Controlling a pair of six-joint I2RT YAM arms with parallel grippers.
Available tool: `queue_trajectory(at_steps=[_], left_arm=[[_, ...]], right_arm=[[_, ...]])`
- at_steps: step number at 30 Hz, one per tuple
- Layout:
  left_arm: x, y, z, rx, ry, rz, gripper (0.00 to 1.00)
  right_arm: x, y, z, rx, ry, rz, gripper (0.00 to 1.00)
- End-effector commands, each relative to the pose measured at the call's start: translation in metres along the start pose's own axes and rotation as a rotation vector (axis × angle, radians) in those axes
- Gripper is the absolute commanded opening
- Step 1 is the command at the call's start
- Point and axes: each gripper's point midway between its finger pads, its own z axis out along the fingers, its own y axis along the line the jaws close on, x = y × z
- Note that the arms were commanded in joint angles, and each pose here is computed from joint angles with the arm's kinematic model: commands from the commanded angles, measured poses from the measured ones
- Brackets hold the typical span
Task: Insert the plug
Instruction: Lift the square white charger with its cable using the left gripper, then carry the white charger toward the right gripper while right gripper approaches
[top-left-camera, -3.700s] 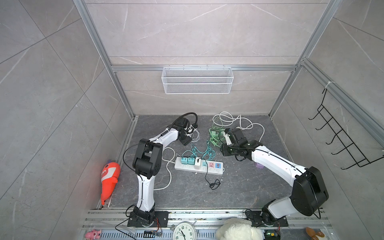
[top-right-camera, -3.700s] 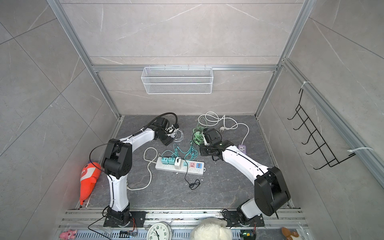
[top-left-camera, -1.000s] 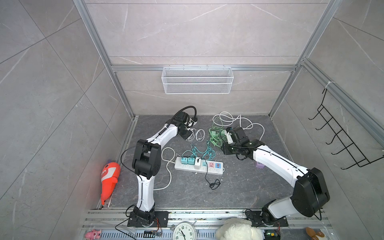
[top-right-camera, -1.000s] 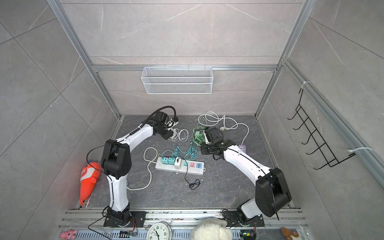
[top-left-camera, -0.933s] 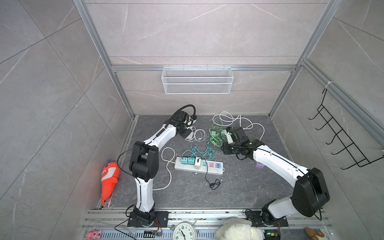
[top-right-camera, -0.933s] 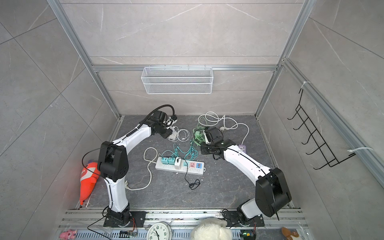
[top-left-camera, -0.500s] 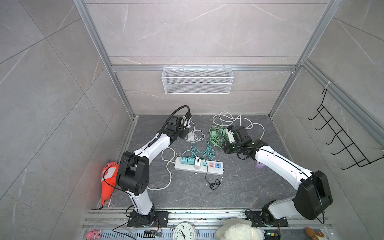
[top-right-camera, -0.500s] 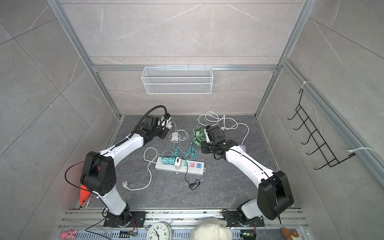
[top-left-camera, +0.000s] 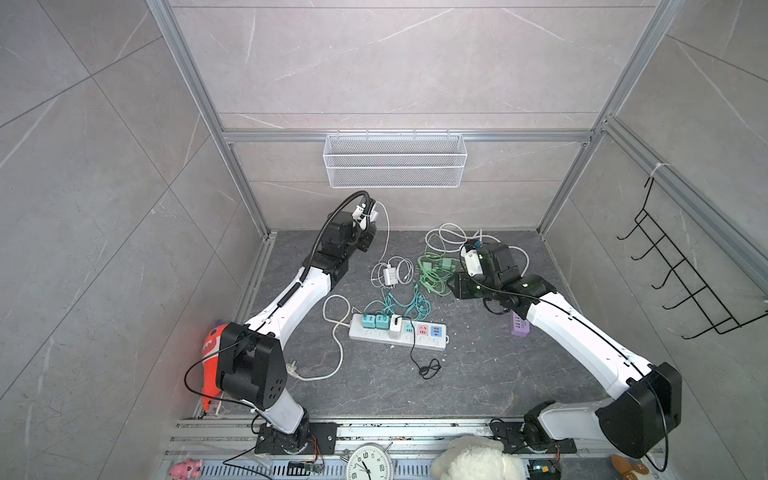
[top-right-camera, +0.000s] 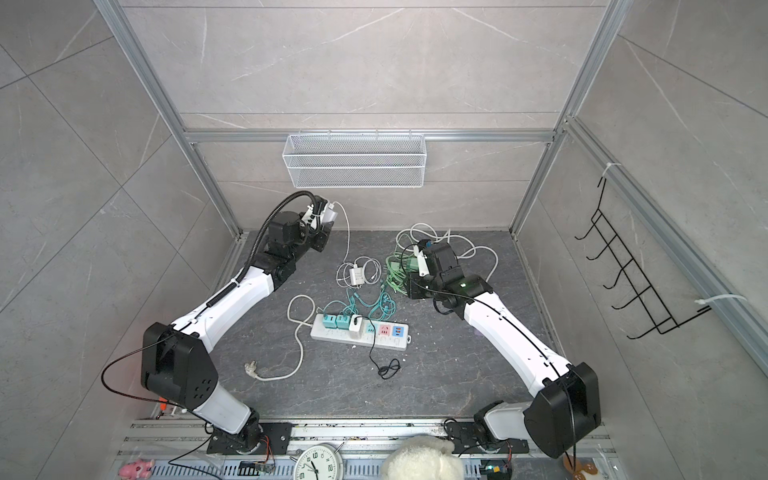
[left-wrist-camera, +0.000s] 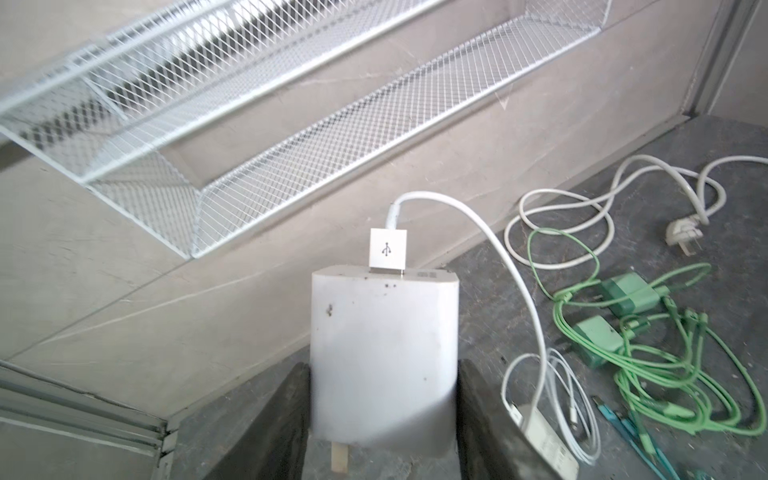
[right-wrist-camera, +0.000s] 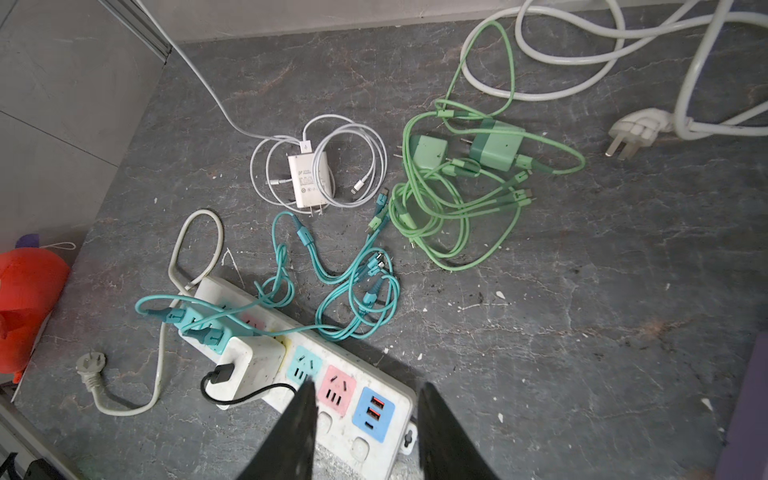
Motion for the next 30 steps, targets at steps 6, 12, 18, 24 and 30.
queue_trajectory(at_steps=[6,12,18,24,30], left_arm=[[-0.098,0.036,-0.038,-0.086,-0.261,-0.040,0.18],[-0.119,0.029,-0.052,-0.010,-0.300,-0.059,0.18],[-0.104,0.001,-0.067,0.129,-0.317,-0.134,0.18],[-0.089,-0.055,-0.085,0.353,-0.389,-0.206,0.17],[-0.076,-0.122,-0.089,0.474,-0.470,-0.183,0.17]], right_arm=[[-0.015,0.009,-0.025,-0.031,-0.042,-0.015,0.43],[-0.017,0.010,-0.028,-0.036,-0.049,-0.011,0.43],[-0.021,0.013,-0.045,-0.057,-0.067,0.006,0.43],[-0.020,0.018,-0.060,-0.141,-0.032,0.059,0.44],[-0.030,0.022,-0.075,-0.250,-0.032,0.113,0.44]])
